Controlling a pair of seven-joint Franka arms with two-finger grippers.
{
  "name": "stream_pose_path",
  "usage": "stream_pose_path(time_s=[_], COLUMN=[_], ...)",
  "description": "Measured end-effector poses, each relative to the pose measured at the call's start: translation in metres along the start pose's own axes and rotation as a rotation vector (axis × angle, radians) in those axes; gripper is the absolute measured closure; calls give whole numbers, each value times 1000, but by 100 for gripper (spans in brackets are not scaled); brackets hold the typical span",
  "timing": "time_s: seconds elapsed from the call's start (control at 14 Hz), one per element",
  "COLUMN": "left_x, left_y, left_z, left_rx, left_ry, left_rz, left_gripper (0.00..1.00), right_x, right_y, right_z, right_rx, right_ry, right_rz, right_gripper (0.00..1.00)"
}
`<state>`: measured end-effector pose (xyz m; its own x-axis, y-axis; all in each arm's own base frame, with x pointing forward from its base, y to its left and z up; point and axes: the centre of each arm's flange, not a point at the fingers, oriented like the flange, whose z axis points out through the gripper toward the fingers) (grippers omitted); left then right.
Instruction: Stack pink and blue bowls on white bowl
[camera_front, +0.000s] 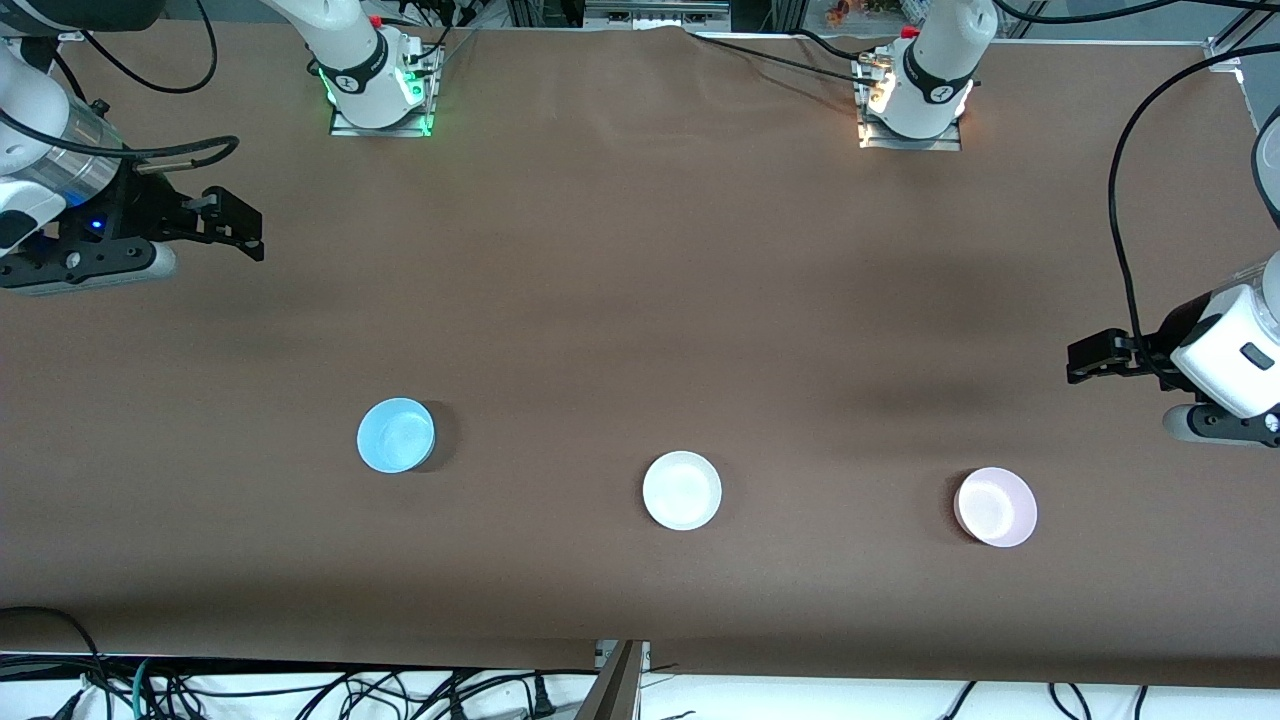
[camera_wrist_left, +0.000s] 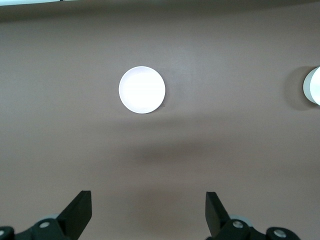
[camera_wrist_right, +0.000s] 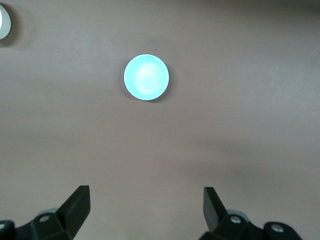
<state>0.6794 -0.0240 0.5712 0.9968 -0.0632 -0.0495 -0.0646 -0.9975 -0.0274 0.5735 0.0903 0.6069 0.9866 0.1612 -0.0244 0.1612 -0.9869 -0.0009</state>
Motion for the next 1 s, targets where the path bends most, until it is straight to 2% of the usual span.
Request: stream_pose_path(time_s=[1.0], left_x=[0], left_y=[-6], left_z=[3], left_rx=[-1], left_ry=[-6], left_rz=[3], left_gripper=[0], right_x=[0], right_y=[0], right_z=[0], right_rx=[0], right_ry=[0], right_rz=[0], right_gripper=[0])
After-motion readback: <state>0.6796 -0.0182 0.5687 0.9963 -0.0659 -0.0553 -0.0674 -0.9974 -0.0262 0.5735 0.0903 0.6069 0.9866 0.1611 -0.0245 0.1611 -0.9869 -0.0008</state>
